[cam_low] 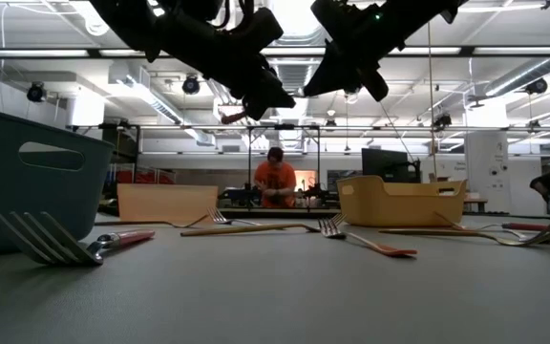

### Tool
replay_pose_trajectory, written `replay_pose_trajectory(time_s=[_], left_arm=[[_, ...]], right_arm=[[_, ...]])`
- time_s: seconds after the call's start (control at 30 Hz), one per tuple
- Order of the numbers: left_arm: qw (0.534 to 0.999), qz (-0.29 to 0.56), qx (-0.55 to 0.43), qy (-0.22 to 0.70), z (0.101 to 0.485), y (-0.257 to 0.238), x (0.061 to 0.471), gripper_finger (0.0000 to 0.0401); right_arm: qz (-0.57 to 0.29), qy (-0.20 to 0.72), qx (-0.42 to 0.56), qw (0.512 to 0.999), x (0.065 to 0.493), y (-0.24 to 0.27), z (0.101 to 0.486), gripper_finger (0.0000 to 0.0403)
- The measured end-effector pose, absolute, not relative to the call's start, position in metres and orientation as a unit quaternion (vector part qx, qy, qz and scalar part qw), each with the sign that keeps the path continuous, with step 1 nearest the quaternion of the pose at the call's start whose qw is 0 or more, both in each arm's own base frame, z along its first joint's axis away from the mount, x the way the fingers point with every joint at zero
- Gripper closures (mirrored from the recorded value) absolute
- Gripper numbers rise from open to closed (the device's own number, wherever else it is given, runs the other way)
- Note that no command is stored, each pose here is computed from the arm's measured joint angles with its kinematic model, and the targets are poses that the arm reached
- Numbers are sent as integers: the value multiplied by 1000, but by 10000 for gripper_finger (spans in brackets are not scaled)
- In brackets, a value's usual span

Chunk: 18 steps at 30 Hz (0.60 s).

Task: Sort silverware by color (type)
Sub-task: Put the orange fork into the orange bin

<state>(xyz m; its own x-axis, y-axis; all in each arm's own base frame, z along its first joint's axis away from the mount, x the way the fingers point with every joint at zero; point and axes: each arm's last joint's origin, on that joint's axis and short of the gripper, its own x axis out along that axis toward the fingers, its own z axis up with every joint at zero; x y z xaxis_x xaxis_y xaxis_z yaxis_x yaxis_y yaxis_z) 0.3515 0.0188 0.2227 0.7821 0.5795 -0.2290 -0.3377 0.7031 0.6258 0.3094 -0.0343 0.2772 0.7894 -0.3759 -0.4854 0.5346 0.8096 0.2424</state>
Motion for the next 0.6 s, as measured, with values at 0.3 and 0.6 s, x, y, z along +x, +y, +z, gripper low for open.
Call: replay_pose_trajectory(time_s=[0.3, 0.6], left_arm=[[908, 267, 252, 199, 223, 19, 351, 400], [923, 252, 210, 200, 233, 18, 346, 400]], right_arm=[[-245, 195, 193, 930, 311, -35, 280, 350], [-244, 194, 192, 930, 311, -35, 280, 279]])
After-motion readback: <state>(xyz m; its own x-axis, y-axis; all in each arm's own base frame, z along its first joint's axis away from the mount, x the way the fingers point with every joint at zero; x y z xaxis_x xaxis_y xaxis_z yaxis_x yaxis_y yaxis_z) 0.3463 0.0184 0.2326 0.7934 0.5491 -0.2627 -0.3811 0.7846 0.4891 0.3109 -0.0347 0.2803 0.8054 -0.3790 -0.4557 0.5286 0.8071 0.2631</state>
